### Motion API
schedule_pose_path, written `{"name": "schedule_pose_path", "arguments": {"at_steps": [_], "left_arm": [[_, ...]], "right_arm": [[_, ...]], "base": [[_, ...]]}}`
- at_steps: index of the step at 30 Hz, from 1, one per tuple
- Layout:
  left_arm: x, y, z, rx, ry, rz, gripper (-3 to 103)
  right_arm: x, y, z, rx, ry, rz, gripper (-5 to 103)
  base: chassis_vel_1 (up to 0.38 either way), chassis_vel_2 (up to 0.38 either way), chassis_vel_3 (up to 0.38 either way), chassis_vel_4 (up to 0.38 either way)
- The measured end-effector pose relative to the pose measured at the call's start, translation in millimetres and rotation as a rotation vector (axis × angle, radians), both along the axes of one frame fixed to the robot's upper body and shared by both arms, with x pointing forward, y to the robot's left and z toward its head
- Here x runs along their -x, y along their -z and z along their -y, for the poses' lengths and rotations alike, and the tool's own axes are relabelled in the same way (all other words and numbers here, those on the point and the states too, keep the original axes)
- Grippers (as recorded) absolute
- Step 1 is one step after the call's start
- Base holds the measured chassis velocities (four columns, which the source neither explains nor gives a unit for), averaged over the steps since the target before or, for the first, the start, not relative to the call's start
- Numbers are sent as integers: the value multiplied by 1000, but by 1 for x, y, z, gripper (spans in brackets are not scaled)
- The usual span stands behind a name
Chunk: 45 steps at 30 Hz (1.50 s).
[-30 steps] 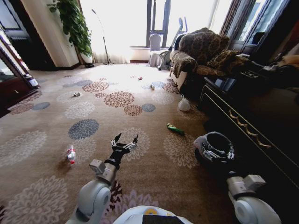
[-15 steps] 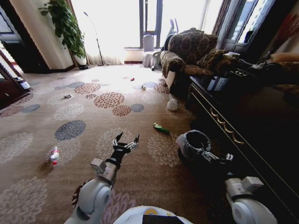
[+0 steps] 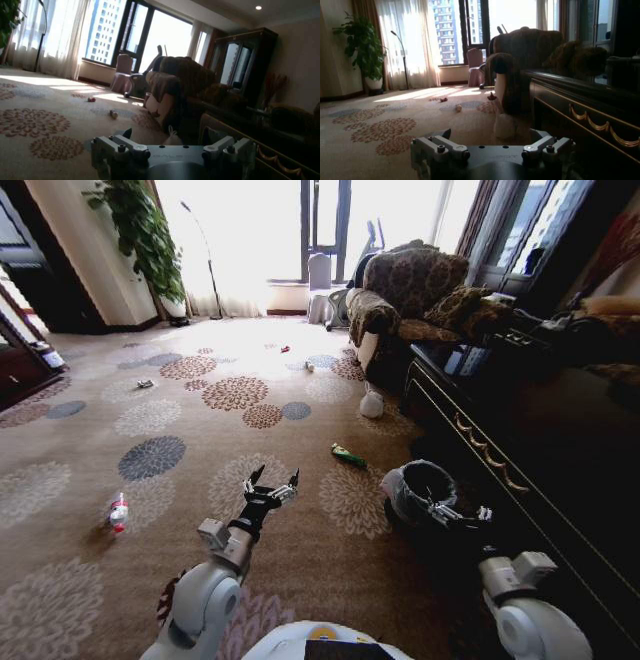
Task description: Pick up the trash from the ground and place it into the trash bin.
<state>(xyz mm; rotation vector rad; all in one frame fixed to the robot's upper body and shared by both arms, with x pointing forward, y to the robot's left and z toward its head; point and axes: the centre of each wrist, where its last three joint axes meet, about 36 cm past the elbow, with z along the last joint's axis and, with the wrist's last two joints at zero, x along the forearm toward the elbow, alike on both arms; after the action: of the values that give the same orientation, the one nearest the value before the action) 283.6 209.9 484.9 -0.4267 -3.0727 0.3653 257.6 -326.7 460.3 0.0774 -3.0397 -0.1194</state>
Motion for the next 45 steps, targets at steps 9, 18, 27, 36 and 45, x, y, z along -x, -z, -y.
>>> {"name": "schedule_pose_path", "arguments": {"at_steps": [9, 18, 27, 36, 45], "left_arm": [[-1, 0, -1, -2, -2, 2, 100], [0, -2, -6, -4, -3, 2, 100], [-1, 2, -5, 3, -8, -10, 100], [-3, 4, -6, 0, -3, -14, 100], [4, 4, -5, 1, -7, -31, 100]], "right_arm": [[-1, 4, 6, 14, -3, -13, 100], [7, 12, 15, 38, -3, -51, 100], [7, 22, 15, 32, 3, -47, 100], [-3, 62, 33, 13, 8, -74, 100], [-28, 93, 78, 94, 35, -187, 100]], "base": [[-152, 167, 151, -173], [-250, 232, 248, -247], [-33, -32, 37, 47], [-36, -61, 32, 48], [0, 0, 0, 0]]}}
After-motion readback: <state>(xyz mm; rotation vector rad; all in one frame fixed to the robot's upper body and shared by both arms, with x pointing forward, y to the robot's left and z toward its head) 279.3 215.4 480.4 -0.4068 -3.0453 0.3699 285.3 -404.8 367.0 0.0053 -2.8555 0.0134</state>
